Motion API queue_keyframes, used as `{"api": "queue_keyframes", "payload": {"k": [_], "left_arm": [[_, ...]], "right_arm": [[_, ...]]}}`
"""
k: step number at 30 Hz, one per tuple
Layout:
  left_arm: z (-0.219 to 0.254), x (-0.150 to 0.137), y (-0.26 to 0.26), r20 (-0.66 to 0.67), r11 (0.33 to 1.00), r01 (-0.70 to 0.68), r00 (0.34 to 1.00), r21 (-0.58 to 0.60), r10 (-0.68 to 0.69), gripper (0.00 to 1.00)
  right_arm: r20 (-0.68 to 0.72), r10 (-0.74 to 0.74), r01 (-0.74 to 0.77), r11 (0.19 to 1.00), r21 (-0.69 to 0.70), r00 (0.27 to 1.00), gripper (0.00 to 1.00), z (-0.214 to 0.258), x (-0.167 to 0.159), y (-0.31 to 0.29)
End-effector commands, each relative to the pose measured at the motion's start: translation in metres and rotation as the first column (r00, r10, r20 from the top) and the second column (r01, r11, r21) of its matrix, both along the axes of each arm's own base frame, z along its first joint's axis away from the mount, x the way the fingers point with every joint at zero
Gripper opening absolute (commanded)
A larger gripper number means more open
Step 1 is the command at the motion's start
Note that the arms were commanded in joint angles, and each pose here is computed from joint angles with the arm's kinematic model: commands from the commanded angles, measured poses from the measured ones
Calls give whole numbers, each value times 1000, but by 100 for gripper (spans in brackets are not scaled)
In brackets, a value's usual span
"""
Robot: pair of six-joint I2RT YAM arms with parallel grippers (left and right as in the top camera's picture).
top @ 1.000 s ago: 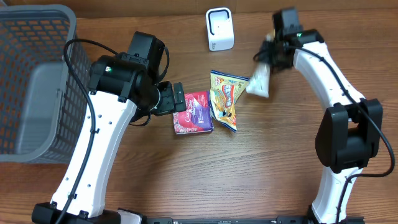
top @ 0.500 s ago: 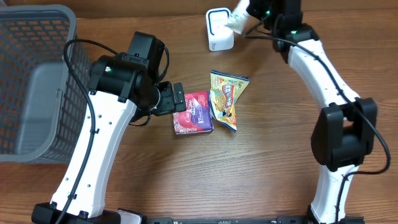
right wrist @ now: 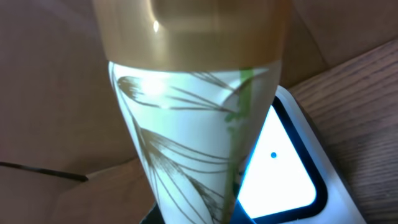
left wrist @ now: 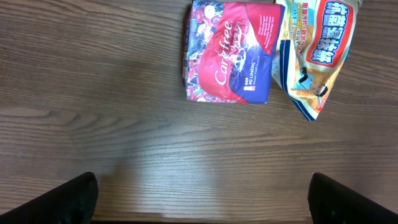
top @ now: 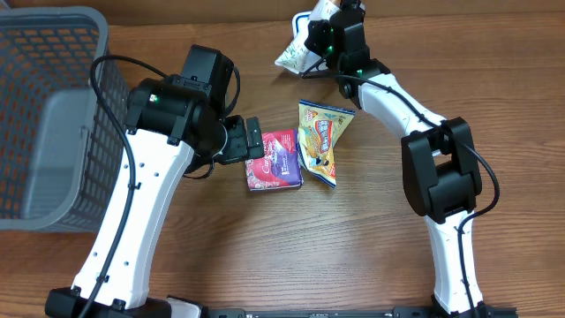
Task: Scan the item barcode
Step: 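Hold the white tube's barcode in front of the scanner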
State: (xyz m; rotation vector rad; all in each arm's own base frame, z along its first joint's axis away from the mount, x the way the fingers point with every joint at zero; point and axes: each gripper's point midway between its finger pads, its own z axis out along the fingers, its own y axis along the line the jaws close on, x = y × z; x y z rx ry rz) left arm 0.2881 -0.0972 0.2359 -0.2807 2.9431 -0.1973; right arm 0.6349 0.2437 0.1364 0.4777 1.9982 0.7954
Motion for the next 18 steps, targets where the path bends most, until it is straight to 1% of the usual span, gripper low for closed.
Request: {"api": "queue_keyframes", "payload": {"k": [1, 4, 7, 9, 13, 18], "left_arm": [[7, 1, 1, 29, 1000, 14, 999, 2, -14, 100], [7, 1, 1, 29, 1000, 14, 999, 2, -14, 100], [7, 1, 1, 29, 1000, 14, 999, 2, -14, 100], [7, 1, 1, 29, 1000, 14, 999, 2, -14, 100], [7, 1, 1, 29, 1000, 14, 999, 2, -14, 100], [7, 1, 1, 29, 1000, 14, 999, 2, -14, 100]], "right_arm": [[81, -50, 44, 996, 72, 995, 4, 50, 8, -5], [100, -63, 56, 996, 74, 993, 4, 54, 11, -10], [122, -143, 138, 989, 46, 982, 4, 57, 18, -28], [129, -168, 163, 985, 49, 977, 4, 59, 21, -38], [114, -202, 193, 978, 84, 973, 4, 59, 26, -54], [96, -213, 200, 971, 127, 972, 4, 60, 28, -58]]}}
